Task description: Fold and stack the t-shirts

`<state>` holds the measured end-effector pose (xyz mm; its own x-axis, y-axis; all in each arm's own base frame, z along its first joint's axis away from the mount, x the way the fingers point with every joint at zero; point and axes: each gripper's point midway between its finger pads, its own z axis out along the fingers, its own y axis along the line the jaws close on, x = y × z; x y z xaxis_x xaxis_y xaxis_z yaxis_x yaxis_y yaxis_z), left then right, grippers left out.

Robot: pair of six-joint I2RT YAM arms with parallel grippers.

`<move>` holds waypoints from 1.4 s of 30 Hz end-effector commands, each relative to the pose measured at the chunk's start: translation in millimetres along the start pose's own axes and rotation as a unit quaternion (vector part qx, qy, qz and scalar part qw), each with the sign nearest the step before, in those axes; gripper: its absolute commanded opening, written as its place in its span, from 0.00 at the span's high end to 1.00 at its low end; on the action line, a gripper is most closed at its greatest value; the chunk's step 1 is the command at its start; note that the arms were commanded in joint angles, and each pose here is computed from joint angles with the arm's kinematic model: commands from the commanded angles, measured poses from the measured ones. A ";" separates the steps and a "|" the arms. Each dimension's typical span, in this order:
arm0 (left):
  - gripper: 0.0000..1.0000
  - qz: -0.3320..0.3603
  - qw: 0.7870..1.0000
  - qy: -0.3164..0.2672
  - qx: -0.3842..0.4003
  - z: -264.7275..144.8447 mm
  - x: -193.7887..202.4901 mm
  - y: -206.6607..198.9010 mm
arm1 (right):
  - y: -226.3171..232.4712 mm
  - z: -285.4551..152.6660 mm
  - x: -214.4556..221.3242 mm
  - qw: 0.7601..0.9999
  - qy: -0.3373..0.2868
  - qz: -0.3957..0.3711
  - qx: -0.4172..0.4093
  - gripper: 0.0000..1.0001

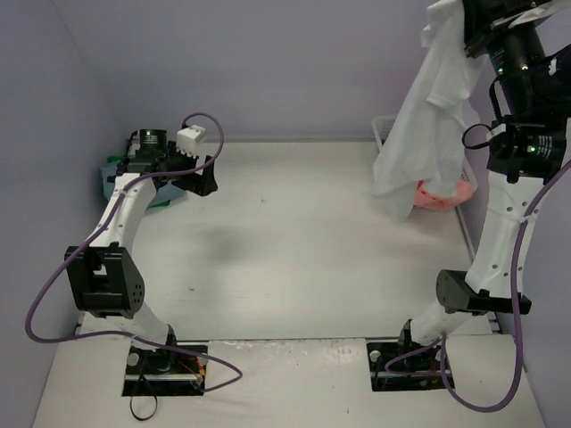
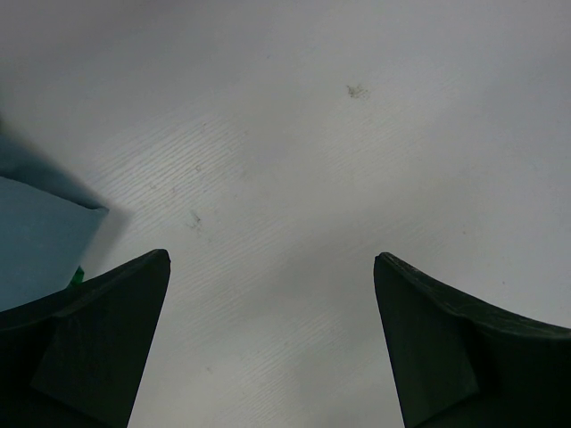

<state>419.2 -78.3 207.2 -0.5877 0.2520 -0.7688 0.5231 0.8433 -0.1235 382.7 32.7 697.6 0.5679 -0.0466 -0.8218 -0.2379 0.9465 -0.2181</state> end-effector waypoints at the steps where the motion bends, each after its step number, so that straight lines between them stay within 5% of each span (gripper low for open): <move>1: 0.09 0.015 1.000 -0.012 -0.002 -8.1 -7.4 0.9 | 54.3 -10.3 -2.0 0.991 0.006 0.063 -0.120 1.00; 5: 0.09 0.019 1.000 -0.010 -0.002 -10.4 -5.1 -0.2 | 103.4 -22.6 50.9 0.964 0.088 0.134 -0.214 1.00; 12: 0.09 0.019 1.000 -0.013 -0.003 -10.7 -1.0 -1.8 | 177.4 -48.6 96.9 0.928 0.154 0.147 -0.307 1.00; 25: 0.09 -0.035 0.993 -0.063 0.096 13.8 -47.7 -23.4 | 228.6 -105.3 131.0 0.880 0.215 0.165 -0.391 1.00; 33: 0.09 -0.041 0.985 -0.078 0.149 32.3 -71.1 -44.9 | 233.7 -131.7 156.9 0.872 0.245 0.153 -0.396 1.00; 42: 0.09 -0.026 0.936 -0.083 0.342 48.2 -95.8 -157.4 | 237.0 -150.4 157.7 0.865 0.247 0.158 -0.407 1.00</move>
<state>437.6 -211.8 220.0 -0.6417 0.1019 -0.7602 0.6798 0.5345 -0.5022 315.1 202.3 402.3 -0.1296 -0.1793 -0.9752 -0.8953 0.4438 0.0374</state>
